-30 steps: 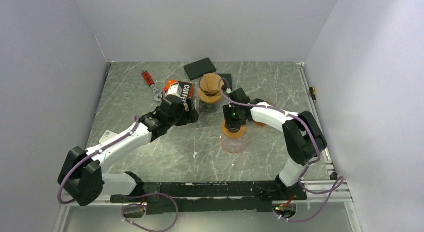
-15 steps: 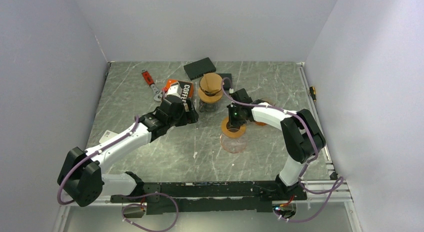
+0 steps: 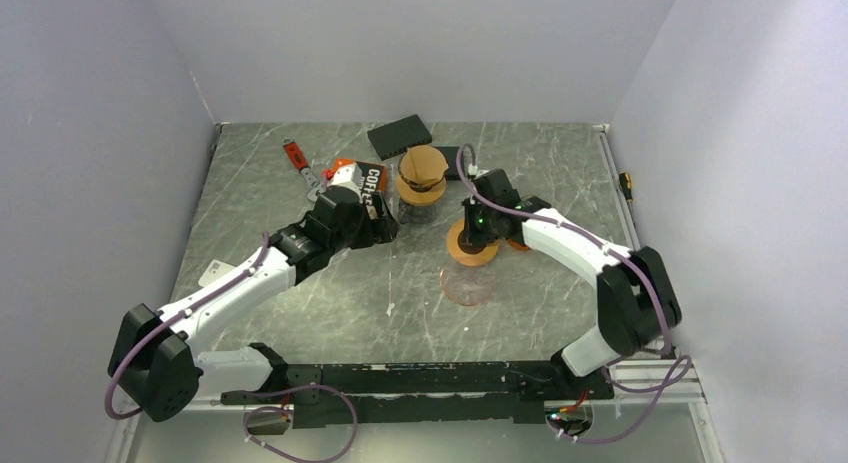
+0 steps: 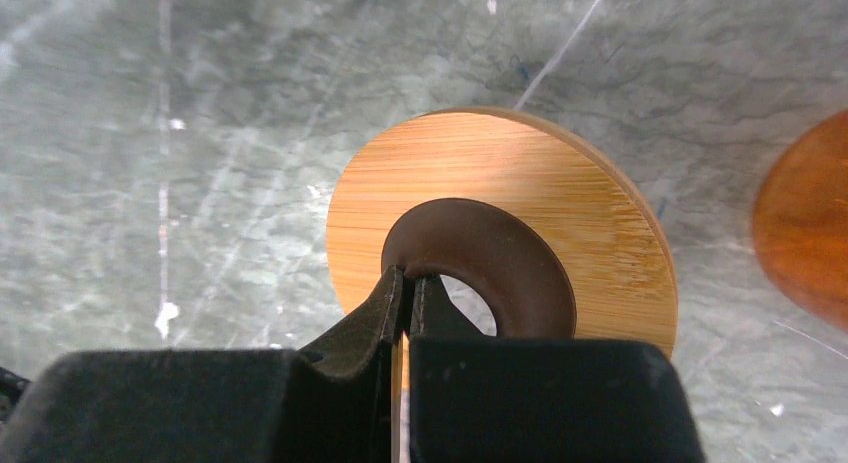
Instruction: Place the coffee filter in the dripper
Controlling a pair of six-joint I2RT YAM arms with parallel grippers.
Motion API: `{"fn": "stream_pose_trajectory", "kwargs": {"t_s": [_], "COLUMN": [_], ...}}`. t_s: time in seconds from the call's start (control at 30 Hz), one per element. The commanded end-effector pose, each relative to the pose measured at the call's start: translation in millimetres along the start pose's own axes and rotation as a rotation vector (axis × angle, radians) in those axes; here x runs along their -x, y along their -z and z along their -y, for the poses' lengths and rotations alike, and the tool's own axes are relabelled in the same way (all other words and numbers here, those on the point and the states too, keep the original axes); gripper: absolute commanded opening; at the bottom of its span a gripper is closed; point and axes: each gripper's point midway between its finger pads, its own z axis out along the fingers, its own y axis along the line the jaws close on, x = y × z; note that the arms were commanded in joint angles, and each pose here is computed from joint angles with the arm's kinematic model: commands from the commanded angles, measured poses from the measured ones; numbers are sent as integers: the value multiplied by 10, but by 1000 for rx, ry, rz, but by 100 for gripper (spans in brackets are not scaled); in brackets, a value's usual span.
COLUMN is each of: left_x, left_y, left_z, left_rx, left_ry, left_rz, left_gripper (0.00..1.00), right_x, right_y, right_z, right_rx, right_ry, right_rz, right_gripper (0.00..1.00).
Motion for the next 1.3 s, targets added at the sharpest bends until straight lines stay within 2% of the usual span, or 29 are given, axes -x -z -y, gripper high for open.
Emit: {"fn": "stream_pose_trajectory", "kwargs": {"t_s": [0.0,0.23,0.4,0.6,0.8,1.07,1.27], "left_x": [295,359,480,560,486,421,366], "left_y": [190,291,533,671,684,571,581], "left_z": [298,666,1152,1445,1649,1622,1711], "left_rx": [-112,-276,-534,-664,-803,-784,-856], "left_ry": [-17,-51,-56,-78,-74,-55,-49], "left_rz": [65,37,64,42,1,-30,-60], "left_gripper": [88,88,87,84,79,73,59], "right_x": [352,596,757,881,918,941,949], "right_y": [455,970,1370,1784,1991,2148,2206], "right_z": [-80,-313,-657,-890,-1069,-1195,-1257], "right_rx": [8,117,296,420,524,597,635], "right_ry": [-8,-6,23,44,46,54,55], "right_rz": [145,264,354,446,472,483,487], "right_gripper": [0,0,0,0,0,0,0]}}
